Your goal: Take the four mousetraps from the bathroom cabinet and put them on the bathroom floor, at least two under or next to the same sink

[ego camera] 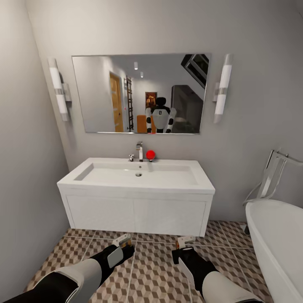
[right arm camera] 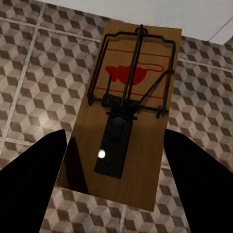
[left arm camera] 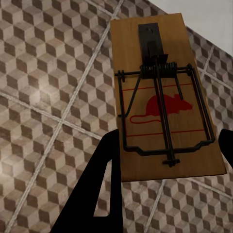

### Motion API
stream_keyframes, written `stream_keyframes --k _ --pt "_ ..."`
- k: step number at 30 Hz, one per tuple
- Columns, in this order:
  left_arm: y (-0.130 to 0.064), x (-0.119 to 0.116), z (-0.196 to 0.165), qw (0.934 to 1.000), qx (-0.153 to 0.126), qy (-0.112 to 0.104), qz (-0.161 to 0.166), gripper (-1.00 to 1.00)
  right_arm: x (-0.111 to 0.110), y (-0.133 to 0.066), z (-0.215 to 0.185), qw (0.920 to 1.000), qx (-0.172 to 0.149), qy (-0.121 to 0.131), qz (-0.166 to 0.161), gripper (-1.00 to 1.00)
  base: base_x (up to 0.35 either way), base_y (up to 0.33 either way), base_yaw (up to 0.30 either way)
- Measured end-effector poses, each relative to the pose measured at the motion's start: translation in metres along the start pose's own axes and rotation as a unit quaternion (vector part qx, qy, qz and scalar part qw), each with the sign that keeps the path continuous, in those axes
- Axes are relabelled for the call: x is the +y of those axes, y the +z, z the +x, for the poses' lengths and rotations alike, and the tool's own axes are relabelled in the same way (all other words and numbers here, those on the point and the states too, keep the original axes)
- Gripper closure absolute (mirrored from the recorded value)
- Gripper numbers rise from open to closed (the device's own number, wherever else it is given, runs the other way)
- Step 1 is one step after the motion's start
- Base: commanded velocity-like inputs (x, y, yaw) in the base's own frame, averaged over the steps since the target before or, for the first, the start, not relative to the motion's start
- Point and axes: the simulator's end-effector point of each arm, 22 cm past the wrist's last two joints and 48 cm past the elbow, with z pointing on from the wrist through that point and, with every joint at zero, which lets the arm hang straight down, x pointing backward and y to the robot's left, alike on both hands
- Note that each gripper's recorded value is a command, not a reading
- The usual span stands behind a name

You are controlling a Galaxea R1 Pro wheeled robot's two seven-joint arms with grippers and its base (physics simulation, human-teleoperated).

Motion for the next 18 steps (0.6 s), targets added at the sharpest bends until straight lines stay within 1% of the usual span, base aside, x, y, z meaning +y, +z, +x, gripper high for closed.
stream_keyframes --k 18 --pt "0.025 0.009 0.015 1.0000 0.000 0.000 -0.001 1.00 0.004 0.023 0.018 1.0000 0.000 0.002 -0.001 1.00 0.000 0.000 0.000"
